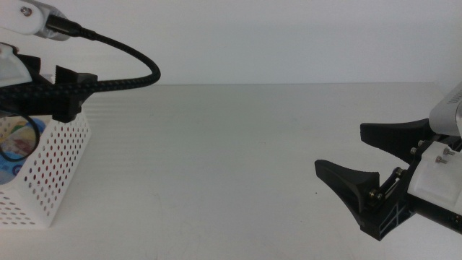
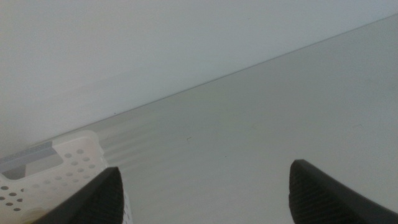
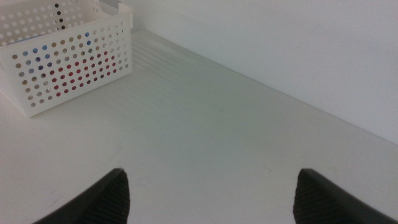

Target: Use arms to grab the bottles and put them into the dustbin to the left of the table.

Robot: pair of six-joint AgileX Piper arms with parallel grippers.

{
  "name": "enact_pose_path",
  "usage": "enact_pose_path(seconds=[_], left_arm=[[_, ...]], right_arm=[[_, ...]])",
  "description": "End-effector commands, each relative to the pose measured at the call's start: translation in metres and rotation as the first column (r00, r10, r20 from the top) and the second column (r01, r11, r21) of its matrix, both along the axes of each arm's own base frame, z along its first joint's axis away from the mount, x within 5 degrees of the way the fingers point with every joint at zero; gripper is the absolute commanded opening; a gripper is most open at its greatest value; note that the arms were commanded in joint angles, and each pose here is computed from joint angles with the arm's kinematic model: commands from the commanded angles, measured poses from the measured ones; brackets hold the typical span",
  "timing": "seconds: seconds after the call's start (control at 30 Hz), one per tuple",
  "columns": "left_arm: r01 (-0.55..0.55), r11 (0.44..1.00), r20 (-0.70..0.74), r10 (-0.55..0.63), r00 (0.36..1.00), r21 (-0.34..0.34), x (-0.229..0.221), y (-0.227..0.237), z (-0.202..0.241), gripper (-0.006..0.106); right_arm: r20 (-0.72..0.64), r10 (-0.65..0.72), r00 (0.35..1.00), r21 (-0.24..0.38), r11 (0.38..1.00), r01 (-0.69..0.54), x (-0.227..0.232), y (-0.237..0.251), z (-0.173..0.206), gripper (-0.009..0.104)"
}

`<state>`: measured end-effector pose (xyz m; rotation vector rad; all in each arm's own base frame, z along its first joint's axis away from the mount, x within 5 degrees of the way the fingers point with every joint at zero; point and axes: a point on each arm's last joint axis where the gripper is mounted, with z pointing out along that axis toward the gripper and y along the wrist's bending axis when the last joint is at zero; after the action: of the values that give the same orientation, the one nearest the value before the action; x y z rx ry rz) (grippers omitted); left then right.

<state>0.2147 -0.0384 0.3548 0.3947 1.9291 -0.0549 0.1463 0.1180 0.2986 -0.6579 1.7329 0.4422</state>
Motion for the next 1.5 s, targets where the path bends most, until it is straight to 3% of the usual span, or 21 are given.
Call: enact_pose_path(seconds=[0.0, 0.17, 0.37, 0.57, 0.73, 1.03, 1.3, 1.47], left_arm=[[-0.017, 0.999, 0.098, 0.021, 0.995, -0.04, -0.001, 0.001, 0.018, 0.085], [-0.018, 0.999, 0.086, 0.021, 0.996, -0.039, 0.002, 0.0, 0.015, 0.085], [-0.037, 0.998, 0.167, 0.045, 0.985, -0.052, -0.018, 0.005, 0.016, 0.085], [-0.051, 0.997, 0.186, 0.061, 0.981, -0.055, -0.058, 0.012, -0.019, 0.085], [-0.049, 0.997, 0.225, 0.062, 0.972, -0.063, -0.098, 0.018, -0.045, 0.085], [-0.05, 0.996, 0.285, 0.069, 0.956, -0.073, -0.14, 0.024, -0.093, 0.085], [-0.211, 0.974, 0.304, 0.224, 0.926, -0.078, -0.154, 0.036, -0.134, 0.085], [-0.235, 0.968, 0.333, 0.249, 0.909, -0.082, -0.16, 0.037, -0.15, 0.085]], right_arm=[[0.083, -0.013, 0.996, 0.066, 0.998, 0.008, 0.002, -0.001, 0.017, 0.072], [0.081, -0.064, 0.995, 0.07, 0.996, 0.058, 0.007, -0.008, 0.017, 0.072], [0.099, -0.22, 0.97, 0.108, 0.972, 0.21, 0.011, -0.039, 0.026, 0.072], [0.207, -0.406, 0.89, 0.196, 0.909, 0.369, -0.011, -0.08, 0.043, 0.072], [0.235, -0.498, 0.835, 0.218, 0.864, 0.454, -0.038, -0.099, 0.022, 0.072], [0.254, -0.531, 0.808, 0.231, 0.845, 0.482, -0.074, -0.109, -0.037, 0.072], [0.304, -0.532, 0.79, 0.265, 0.844, 0.467, -0.09, -0.111, -0.061, 0.072], [0.306, -0.533, 0.789, 0.269, 0.843, 0.465, -0.093, -0.111, -0.077, 0.072]])
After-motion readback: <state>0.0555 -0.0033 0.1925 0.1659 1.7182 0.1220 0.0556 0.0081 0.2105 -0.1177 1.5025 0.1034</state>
